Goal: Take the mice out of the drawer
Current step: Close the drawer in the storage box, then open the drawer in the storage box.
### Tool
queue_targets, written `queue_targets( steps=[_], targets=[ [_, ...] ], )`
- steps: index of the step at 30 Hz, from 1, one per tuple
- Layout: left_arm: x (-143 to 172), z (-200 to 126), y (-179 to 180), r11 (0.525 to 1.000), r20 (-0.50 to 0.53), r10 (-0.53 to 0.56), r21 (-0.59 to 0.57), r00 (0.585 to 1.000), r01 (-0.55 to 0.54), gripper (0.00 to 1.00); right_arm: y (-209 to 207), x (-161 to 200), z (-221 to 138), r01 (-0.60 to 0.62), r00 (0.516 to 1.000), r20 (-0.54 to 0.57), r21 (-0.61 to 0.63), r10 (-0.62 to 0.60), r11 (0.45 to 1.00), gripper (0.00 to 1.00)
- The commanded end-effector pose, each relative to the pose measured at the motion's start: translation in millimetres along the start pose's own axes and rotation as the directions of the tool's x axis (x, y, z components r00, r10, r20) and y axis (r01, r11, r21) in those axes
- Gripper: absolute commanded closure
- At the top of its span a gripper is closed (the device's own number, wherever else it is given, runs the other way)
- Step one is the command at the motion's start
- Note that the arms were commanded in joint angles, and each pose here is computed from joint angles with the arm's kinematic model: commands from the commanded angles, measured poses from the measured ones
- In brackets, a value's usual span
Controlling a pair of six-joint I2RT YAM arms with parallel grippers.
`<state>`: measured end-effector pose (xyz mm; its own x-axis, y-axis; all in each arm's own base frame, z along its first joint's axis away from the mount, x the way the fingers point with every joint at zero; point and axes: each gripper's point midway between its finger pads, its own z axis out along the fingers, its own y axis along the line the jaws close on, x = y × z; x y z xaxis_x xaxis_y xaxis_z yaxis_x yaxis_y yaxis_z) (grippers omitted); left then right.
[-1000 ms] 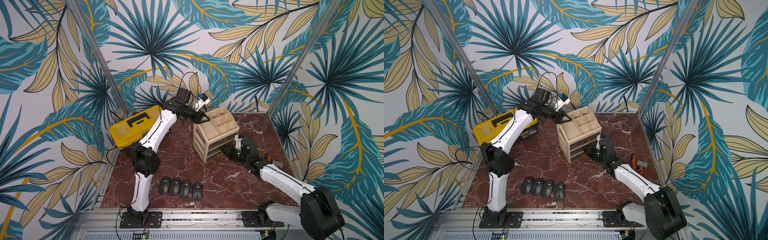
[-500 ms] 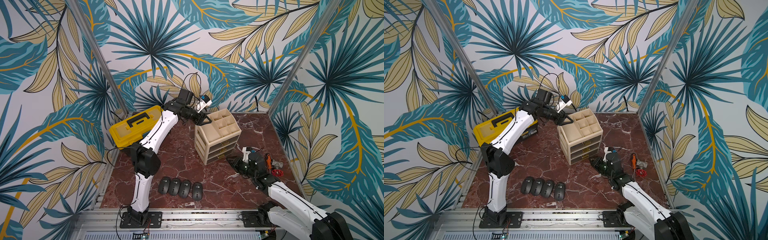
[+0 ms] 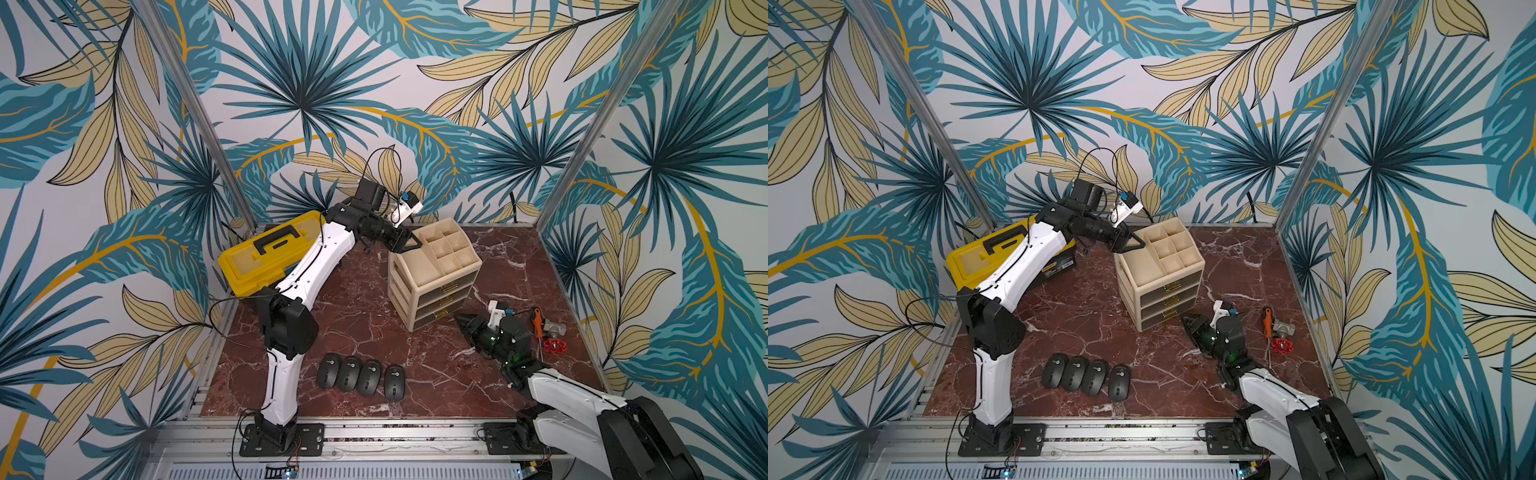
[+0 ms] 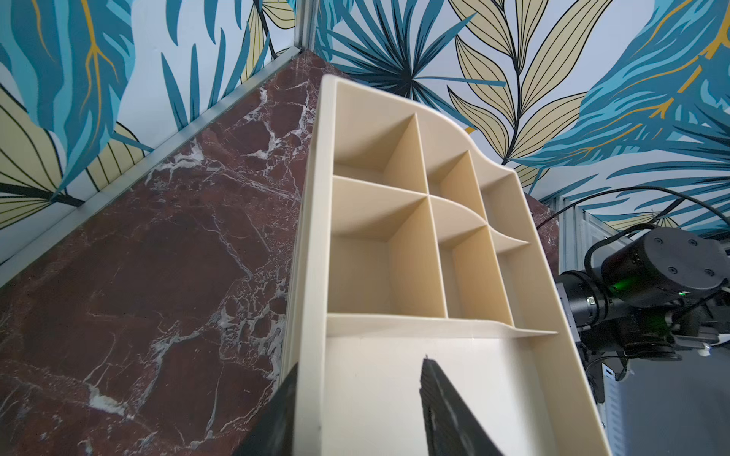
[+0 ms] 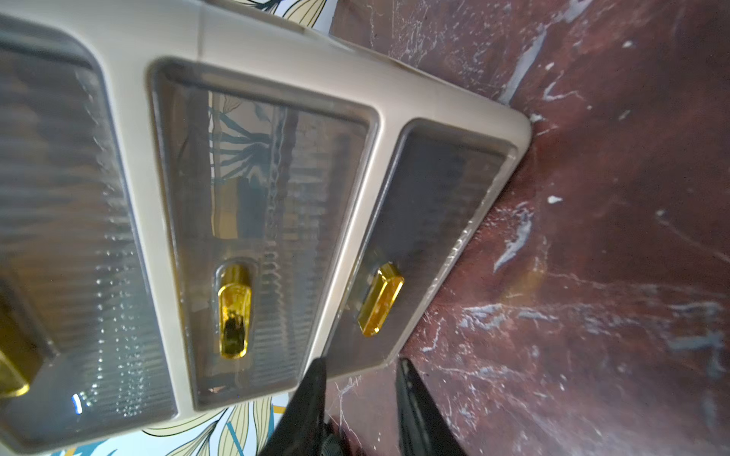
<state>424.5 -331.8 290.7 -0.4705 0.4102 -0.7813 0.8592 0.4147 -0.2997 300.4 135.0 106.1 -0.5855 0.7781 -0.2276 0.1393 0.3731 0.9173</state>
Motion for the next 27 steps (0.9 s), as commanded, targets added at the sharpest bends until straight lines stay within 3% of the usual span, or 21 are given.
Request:
queue_targets(
  steps=[1,14,27],
  targets=[
    [23,3,-3,0.999,-0.076,-0.044,-0.002,0.996,0.044,0.53,18,-5,2,-0.018,1.000,0.018,-0.107,0.020,0.994,0.68],
    [23,3,-2,0.999,-0.074,-0.052,-0.007,0.996,0.052,0.53,-6,-1,15,-0.071,0.997,0.002,-0.052,0.071,0.996,0.69],
    [24,3,-1,0.999,-0.077,-0.054,-0.012,0.996,0.053,0.53,-16,4,29,-0.120,0.993,-0.026,-0.072,0.118,0.990,0.70]
  ],
)
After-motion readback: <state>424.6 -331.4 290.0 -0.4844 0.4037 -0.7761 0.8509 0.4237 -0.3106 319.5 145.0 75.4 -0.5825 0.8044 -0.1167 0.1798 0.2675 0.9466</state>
